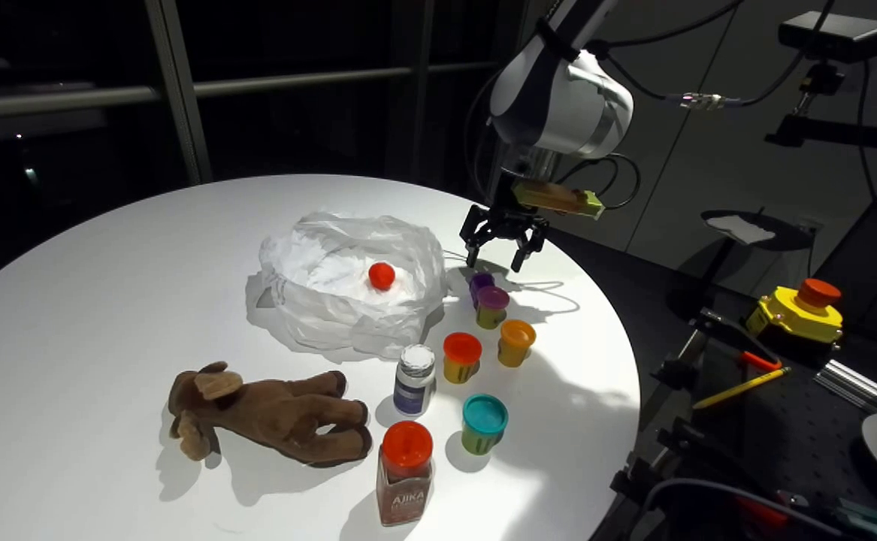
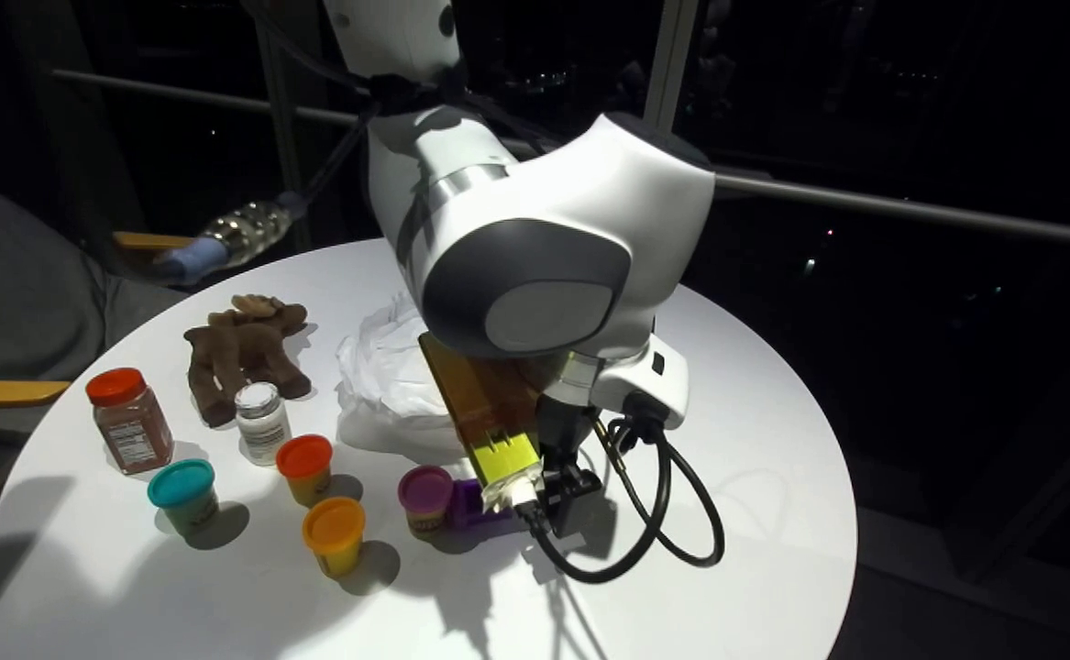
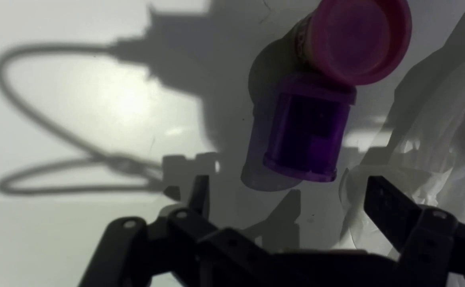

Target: Put the objects and the bottles in the plastic bag

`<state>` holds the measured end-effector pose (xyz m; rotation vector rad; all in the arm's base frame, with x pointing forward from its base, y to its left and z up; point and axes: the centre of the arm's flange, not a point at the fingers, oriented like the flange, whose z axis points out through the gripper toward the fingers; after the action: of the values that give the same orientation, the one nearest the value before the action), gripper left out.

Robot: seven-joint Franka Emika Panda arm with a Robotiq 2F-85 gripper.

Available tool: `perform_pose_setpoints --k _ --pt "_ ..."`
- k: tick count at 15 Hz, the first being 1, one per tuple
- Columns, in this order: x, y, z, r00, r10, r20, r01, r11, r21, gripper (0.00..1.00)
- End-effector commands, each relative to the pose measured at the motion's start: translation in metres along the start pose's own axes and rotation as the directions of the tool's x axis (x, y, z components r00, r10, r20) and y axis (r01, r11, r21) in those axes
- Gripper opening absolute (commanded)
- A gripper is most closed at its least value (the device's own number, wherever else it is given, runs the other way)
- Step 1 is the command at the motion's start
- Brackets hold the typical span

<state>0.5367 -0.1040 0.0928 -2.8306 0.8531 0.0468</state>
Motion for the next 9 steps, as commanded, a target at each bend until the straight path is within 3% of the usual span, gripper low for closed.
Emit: perform_pose_setpoints --k 1,6,7,9 --pt "0.008 -0.008 0.013 0.999 0.023 0.038 -0.023 1.000 0.001 1.00" --pt "0.008 -0.011 0.027 0.995 0.048 0.083 -0.048 0.999 0.002 1.00" --pt "0.007 -0.012 0.027 0.995 0.050 0.087 -0.051 0.999 0.004 0.79" --pt "0.007 -0.014 0.024 0.994 0.058 0.087 -0.059 0.998 0.009 0.66"
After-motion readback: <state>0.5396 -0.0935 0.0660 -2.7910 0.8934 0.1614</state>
